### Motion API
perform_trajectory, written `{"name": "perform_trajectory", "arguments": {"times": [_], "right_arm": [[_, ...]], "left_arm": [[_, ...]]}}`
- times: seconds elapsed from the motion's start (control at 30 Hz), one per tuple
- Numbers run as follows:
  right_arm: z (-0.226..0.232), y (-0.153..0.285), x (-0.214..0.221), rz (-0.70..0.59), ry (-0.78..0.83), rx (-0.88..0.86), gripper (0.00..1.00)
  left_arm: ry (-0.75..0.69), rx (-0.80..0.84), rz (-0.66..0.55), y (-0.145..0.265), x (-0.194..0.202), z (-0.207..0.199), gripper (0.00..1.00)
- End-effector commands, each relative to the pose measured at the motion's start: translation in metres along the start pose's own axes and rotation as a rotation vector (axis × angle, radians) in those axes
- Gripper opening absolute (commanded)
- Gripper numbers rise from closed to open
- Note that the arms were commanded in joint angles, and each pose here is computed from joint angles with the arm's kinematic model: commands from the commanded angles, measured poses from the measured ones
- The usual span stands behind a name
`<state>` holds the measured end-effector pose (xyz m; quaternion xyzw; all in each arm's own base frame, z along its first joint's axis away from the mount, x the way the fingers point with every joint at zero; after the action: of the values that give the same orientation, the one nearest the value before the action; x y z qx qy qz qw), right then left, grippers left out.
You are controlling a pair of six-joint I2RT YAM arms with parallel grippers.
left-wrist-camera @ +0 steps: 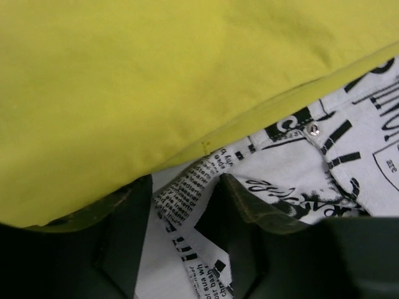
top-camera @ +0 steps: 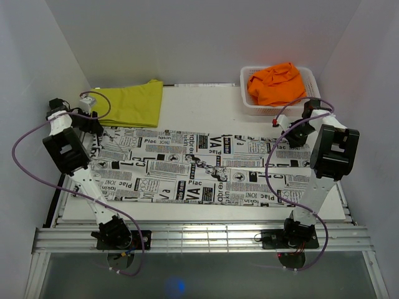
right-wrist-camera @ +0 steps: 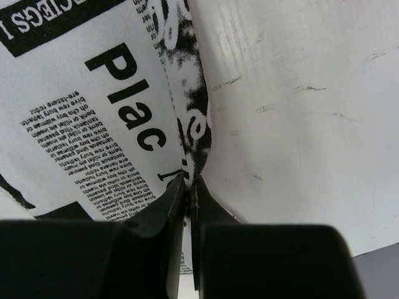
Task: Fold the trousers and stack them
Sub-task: Flatten the trousers out
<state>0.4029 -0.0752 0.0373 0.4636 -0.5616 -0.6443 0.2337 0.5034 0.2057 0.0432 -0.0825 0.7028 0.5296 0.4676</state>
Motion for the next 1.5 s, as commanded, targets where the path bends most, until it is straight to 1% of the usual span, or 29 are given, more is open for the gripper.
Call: {"name": "perform_trajectory", "arguments": {"times": [0.0, 0.03, 0.1, 0.13, 0.23, 0.27, 0.3, 0.43, 0.47, 0.53, 0.6, 0.63, 0.67, 0.8, 0.83, 0.87, 1.0, 1.13, 1.17, 1.2, 1.23, 1.3, 1.33, 1.37, 1.4, 1.43, 1.47], "right_arm": [[-0.006, -0.007, 0.029, 0.092, 0.027, 0.030, 0.08], [-0.008, -0.002, 0.029, 0.092, 0.040, 0.044, 0.08], [-0.007, 0.000, 0.029, 0.087, 0.048, 0.051, 0.08], [-0.008, 0.004, 0.028, 0.082, 0.057, 0.059, 0.08], [-0.008, 0.010, 0.028, 0.081, 0.082, 0.068, 0.08], [-0.007, 0.011, 0.028, 0.084, 0.090, 0.068, 0.08], [-0.006, 0.014, 0.028, 0.088, 0.100, 0.073, 0.08], [-0.010, 0.020, 0.026, 0.084, 0.118, 0.089, 0.08], [-0.010, 0.021, 0.025, 0.083, 0.120, 0.087, 0.08], [-0.014, 0.023, 0.023, 0.078, 0.119, 0.095, 0.08], [-0.013, 0.023, 0.023, 0.078, 0.117, 0.087, 0.08], [-0.014, 0.024, 0.022, 0.076, 0.118, 0.090, 0.08], [-0.014, 0.025, 0.022, 0.077, 0.120, 0.093, 0.08], [-0.014, 0.024, 0.023, 0.087, 0.120, 0.085, 0.08], [-0.013, 0.024, 0.023, 0.085, 0.121, 0.080, 0.08], [-0.014, 0.025, 0.023, 0.086, 0.121, 0.083, 0.08], [-0.013, 0.024, 0.023, 0.081, 0.123, 0.077, 0.08], [-0.012, 0.025, 0.023, 0.082, 0.130, 0.074, 0.08], [-0.012, 0.024, 0.022, 0.084, 0.133, 0.074, 0.08], [-0.014, 0.025, 0.022, 0.081, 0.132, 0.078, 0.08], [-0.013, 0.025, 0.022, 0.080, 0.131, 0.076, 0.08], [-0.014, 0.025, 0.021, 0.081, 0.133, 0.079, 0.08], [-0.016, 0.026, 0.021, 0.081, 0.131, 0.084, 0.08], [-0.017, 0.027, 0.020, 0.078, 0.126, 0.090, 0.08], [-0.018, 0.029, 0.019, 0.076, 0.121, 0.095, 0.08], [-0.019, 0.030, 0.018, 0.073, 0.118, 0.101, 0.08], [-0.020, 0.035, 0.017, 0.070, 0.119, 0.115, 0.08]], "left_arm": [[-0.053, 0.050, 0.025, -0.003, 0.012, -0.008, 0.55], [-0.038, 0.086, 0.045, -0.003, 0.020, -0.019, 0.47], [-0.070, 0.128, 0.058, 0.001, 0.028, -0.031, 0.41], [-0.057, 0.169, 0.080, 0.005, 0.036, -0.047, 0.37], [-0.112, 0.197, 0.106, 0.018, 0.040, -0.063, 0.30], [-0.113, 0.216, 0.122, 0.019, 0.048, -0.072, 0.29], [-0.146, 0.213, 0.144, 0.022, 0.052, -0.072, 0.27], [-0.191, 0.182, 0.187, 0.027, 0.051, -0.061, 0.26], [-0.208, 0.169, 0.189, 0.026, 0.046, -0.053, 0.34], [-0.243, 0.174, 0.206, 0.025, 0.045, -0.049, 0.60], [-0.303, 0.169, 0.212, 0.025, 0.040, -0.045, 0.74], [-0.333, 0.169, 0.220, 0.025, 0.038, -0.043, 0.75], [-0.393, 0.171, 0.243, 0.026, 0.038, -0.040, 0.75], [-0.543, 0.204, 0.274, 0.023, 0.023, -0.038, 0.74], [-0.549, 0.232, 0.284, 0.022, 0.024, -0.043, 0.74], [-0.591, 0.251, 0.300, 0.021, 0.023, -0.045, 0.73], [-0.618, 0.353, 0.352, 0.018, 0.033, -0.059, 0.70], [-0.593, 0.454, 0.425, 0.019, 0.056, -0.072, 0.63], [-0.590, 0.465, 0.438, 0.018, 0.060, -0.073, 0.56], [-0.582, 0.488, 0.466, 0.020, 0.066, -0.075, 0.52], [-0.573, 0.502, 0.482, 0.017, 0.072, -0.076, 0.50], [-0.572, 0.529, 0.516, 0.015, 0.082, -0.081, 0.48], [-0.574, 0.539, 0.558, 0.016, 0.088, -0.081, 0.45], [-0.573, 0.554, 0.575, 0.012, 0.092, -0.084, 0.39], [-0.570, 0.552, 0.582, 0.011, 0.091, -0.084, 0.16], [-0.560, 0.545, 0.564, 0.009, 0.087, -0.085, 0.08], [-0.563, 0.534, 0.540, 0.008, 0.081, -0.084, 0.02]]}}
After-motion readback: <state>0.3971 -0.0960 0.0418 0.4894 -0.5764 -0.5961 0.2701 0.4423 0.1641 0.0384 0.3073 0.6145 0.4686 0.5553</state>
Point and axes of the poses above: each gripper's point midway between its finger pads, its own y axis back along the fingers, its own z axis along the line the jaws close on, x = y × z, the point moved 2 cm from there along y, back along the fingers, and after that the axes turned 7 degrees about -y, right-handed, at the moved point
